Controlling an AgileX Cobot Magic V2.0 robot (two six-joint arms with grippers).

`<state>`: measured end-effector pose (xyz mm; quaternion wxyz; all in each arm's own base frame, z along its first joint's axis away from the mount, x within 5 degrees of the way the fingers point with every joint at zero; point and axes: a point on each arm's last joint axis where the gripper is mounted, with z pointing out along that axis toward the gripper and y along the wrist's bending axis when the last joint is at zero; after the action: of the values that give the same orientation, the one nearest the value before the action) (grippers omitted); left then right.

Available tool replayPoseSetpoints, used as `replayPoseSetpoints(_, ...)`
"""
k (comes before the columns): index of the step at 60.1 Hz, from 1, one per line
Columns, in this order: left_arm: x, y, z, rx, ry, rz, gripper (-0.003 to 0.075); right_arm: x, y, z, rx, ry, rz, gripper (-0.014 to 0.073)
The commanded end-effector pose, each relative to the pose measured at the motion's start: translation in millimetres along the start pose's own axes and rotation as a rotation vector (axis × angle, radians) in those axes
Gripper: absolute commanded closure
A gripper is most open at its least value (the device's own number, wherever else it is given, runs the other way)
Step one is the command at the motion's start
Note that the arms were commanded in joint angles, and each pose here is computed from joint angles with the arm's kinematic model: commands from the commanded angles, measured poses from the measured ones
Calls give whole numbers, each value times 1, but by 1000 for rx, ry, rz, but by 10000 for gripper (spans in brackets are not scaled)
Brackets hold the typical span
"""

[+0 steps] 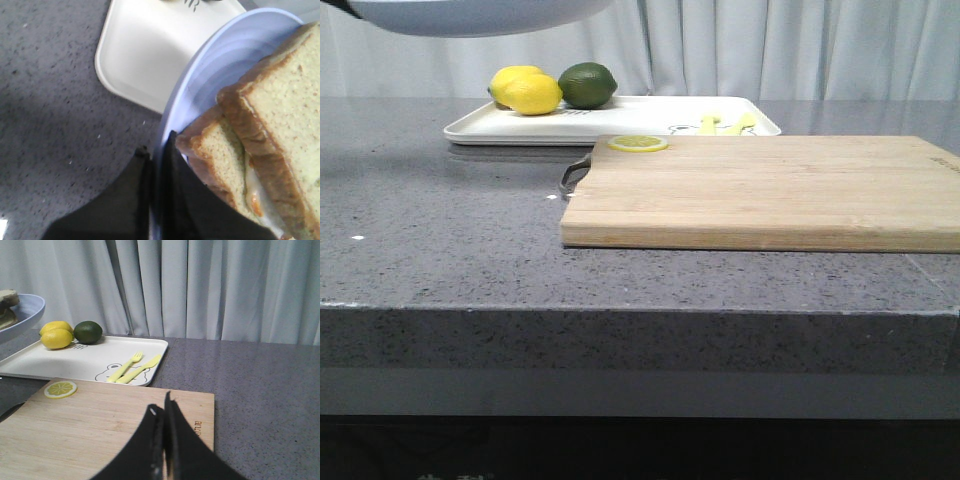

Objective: Place bread and move sandwich to tray
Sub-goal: 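Lift the blue plate with the left gripper and carry it toward the tray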

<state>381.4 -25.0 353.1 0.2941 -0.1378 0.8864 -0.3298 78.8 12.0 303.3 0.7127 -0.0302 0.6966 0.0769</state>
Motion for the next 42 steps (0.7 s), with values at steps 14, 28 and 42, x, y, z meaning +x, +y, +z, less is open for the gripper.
replayPoseSetpoints(14, -43, -51, 31, 148, -70, 0, 738, -16, 1, -1, -4, -106, 1, 655)
replayPoseSetpoints(28, -59, -63, 73, 167, -75, 7, 738, -16, 1, -1, -4, -106, 1, 655)
replayPoseSetpoints(42, -67, -61, 106, 187, -78, -4, 738, -16, 1, -1, -4, -106, 1, 655)
